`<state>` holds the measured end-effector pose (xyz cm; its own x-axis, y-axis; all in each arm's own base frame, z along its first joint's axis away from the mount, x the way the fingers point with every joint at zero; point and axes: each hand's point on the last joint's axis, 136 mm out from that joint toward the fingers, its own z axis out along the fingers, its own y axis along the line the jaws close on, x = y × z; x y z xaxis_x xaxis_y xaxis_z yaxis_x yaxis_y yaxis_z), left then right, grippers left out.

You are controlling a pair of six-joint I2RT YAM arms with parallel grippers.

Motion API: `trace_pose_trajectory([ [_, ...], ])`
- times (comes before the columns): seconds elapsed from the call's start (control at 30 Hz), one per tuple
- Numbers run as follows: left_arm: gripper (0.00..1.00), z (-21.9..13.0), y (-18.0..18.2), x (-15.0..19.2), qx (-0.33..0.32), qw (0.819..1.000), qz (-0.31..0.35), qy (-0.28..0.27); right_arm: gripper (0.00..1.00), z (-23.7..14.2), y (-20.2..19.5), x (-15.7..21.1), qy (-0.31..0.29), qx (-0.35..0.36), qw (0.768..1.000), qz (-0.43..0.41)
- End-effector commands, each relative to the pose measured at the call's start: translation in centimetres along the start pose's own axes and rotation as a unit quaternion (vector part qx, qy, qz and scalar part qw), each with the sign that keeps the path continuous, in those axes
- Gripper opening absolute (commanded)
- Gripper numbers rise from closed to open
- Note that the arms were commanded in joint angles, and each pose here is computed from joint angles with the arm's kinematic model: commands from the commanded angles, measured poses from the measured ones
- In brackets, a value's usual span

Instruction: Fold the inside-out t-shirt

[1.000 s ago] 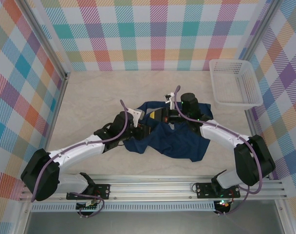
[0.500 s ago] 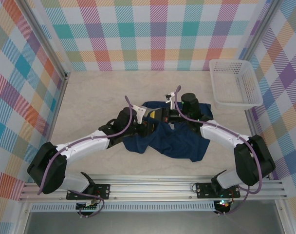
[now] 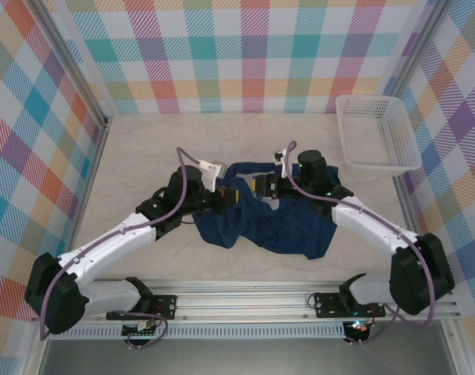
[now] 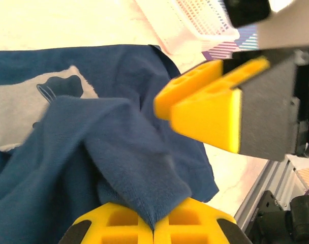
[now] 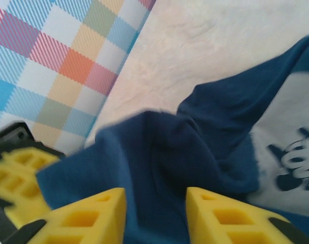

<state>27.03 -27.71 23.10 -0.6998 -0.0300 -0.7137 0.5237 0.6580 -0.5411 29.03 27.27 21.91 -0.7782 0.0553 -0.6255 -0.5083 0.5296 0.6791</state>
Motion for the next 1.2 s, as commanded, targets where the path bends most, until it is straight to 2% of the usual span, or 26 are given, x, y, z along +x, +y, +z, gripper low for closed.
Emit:
trace_pose_trajectory([
  [0.0, 0.0, -1.3, -0.4, -1.5, 0.001, 0.997, -0.081, 0.015, 0.42, -2.7, 1.1, -1.0, -0.037, 0.039, 0.992, -0.117],
  [0.17, 0.0, -0.9, -0.7, -0.8, 0.0, 0.986, -0.145, 0.084, 0.43, -3.0, 5.1, 1.7, -0.029, 0.005, 0.971, -0.237],
  [0.4, 0.0, -0.5, -1.5, -1.5, 0.01, 0.977, -0.19, 0.096, 0.4, 0.9, 8.6, 5.2, -0.005, -0.043, 0.949, -0.312],
  [0.77, 0.0, 0.0, -1.1, -1.0, 0.001, 0.968, -0.229, 0.105, 0.4, 3.4, 7.0, 3.7, -0.028, 0.021, 0.944, -0.327],
  [0.93, 0.0, 0.2, -1.0, -0.9, 0.005, 0.966, -0.239, 0.103, 0.4, 4.0, 7.0, 3.4, -0.034, 0.024, 0.946, -0.321],
  [1.07, 0.0, 0.3, -0.8, -1.0, 0.002, 0.966, -0.239, 0.098, 0.35, 4.0, 7.3, 3.3, -0.042, 0.016, 0.948, -0.314],
  [1.17, 0.0, 0.4, -0.9, -1.2, 0.002, 0.966, -0.239, 0.096, 0.27, 3.9, 7.4, 3.1, -0.053, 0.015, 0.951, -0.304],
])
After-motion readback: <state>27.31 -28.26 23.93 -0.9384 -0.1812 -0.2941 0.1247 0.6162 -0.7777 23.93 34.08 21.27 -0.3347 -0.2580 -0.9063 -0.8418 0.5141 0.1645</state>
